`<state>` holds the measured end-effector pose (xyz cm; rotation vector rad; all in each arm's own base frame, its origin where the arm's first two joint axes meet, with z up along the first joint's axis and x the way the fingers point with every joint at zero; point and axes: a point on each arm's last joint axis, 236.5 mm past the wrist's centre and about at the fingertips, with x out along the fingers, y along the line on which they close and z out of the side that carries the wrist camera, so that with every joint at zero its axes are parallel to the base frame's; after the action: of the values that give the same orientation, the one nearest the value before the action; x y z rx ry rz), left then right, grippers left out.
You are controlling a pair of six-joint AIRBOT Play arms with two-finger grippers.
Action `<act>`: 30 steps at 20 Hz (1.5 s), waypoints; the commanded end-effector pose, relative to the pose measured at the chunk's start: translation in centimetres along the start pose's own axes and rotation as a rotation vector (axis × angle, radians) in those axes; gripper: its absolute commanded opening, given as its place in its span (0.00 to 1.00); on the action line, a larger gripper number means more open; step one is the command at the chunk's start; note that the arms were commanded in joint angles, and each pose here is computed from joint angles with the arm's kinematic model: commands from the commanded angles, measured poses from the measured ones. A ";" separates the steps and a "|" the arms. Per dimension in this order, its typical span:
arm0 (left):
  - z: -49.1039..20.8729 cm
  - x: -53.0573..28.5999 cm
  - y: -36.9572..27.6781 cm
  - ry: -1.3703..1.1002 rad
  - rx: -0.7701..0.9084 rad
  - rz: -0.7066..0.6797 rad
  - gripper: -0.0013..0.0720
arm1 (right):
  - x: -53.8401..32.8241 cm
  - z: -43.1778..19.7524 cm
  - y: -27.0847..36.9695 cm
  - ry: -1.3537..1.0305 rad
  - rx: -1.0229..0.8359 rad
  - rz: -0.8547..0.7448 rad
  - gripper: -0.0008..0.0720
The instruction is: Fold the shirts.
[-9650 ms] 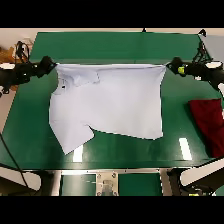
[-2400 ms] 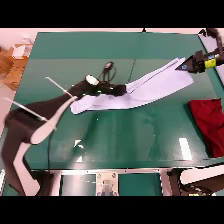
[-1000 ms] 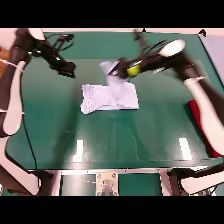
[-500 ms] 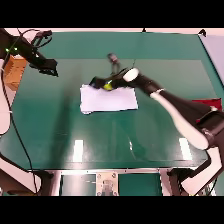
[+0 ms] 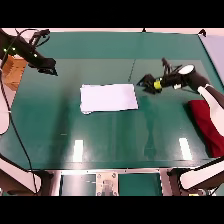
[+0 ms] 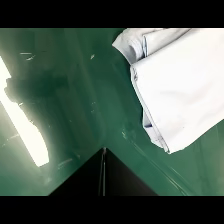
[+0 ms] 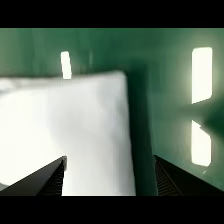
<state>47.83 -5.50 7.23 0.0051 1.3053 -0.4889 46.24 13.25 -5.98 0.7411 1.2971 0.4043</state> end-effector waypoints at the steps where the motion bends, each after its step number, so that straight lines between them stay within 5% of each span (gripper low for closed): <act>1: 0.4 -0.1 -0.3 -0.017 -0.005 -0.011 0.05 | 3.8 -3.7 -1.3 0.093 0.061 0.043 0.84; 5: 0.4 0.0 -0.3 -0.016 -0.015 -0.013 0.05 | 8.0 -4.0 4.1 0.095 0.027 0.163 0.84; 6: 0.4 0.0 -0.3 -0.016 -0.015 -0.013 0.05 | 8.2 -3.7 5.4 0.090 0.003 0.179 0.74; 7: 0.4 0.0 -0.3 -0.015 -0.015 -0.013 0.05 | 7.9 -3.1 6.9 0.082 -0.040 0.198 0.33; 9: 0.3 0.0 -0.4 -0.014 -0.015 -0.014 0.05 | 6.2 -1.9 10.4 0.079 -0.120 0.252 0.04; 16: 0.2 0.0 -0.5 -0.010 -0.014 -0.018 0.05 | -13.2 8.0 15.0 -0.256 -0.189 0.323 0.03; 23: 0.2 0.0 -0.5 -0.009 -0.014 -0.019 0.05 | -32.0 11.0 1.1 -0.594 0.008 0.055 0.03; 30: 0.1 0.1 -0.5 -0.003 -0.017 -0.022 0.05 | -43.8 7.3 -10.3 -0.780 0.243 -0.060 0.03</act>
<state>47.80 -5.97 7.34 -0.0231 1.3052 -0.4952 44.72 -20.08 19.19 0.8974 0.6384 -0.0017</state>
